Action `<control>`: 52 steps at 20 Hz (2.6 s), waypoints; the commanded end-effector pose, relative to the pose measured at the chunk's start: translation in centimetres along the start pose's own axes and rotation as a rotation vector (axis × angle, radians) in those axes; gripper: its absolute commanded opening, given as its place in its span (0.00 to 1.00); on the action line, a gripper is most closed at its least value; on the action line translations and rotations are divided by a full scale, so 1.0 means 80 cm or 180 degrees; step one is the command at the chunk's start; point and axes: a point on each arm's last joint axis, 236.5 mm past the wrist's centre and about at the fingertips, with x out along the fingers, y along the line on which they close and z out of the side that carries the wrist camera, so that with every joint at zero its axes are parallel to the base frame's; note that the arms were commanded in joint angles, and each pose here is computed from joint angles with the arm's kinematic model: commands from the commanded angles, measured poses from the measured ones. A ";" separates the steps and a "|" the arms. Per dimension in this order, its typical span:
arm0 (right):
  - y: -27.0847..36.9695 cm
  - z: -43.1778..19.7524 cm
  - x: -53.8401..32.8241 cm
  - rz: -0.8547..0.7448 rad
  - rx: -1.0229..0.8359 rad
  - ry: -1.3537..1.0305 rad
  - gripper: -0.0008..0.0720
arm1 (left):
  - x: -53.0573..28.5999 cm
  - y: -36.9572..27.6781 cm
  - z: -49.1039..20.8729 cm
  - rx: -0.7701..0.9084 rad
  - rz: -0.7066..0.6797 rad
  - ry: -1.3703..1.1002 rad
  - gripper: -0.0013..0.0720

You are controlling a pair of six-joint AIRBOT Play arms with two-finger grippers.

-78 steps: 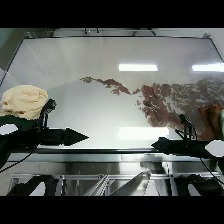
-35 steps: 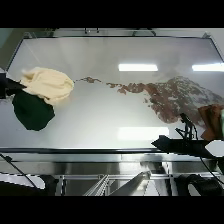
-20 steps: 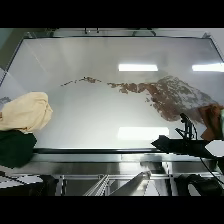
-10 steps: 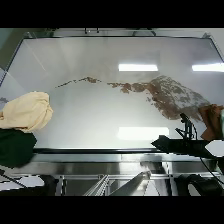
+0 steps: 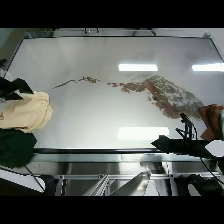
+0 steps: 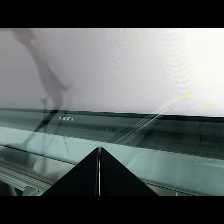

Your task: Fold the shirts.

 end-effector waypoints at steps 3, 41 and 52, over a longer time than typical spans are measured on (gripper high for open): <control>0.000 0.000 0.000 0.0002 -0.0002 0.0001 0.03 | 0.057 0.009 -0.039 0.0219 0.0417 0.0820 0.25; 0.023 -0.001 -0.001 0.0245 0.0085 0.0014 0.03 | -0.165 -0.281 -0.007 0.1425 -0.1230 -0.1303 0.04; 0.021 0.020 -0.008 0.0295 -0.0338 -0.0190 0.05 | -0.117 -0.452 -0.139 0.2269 -0.1917 -0.0434 0.05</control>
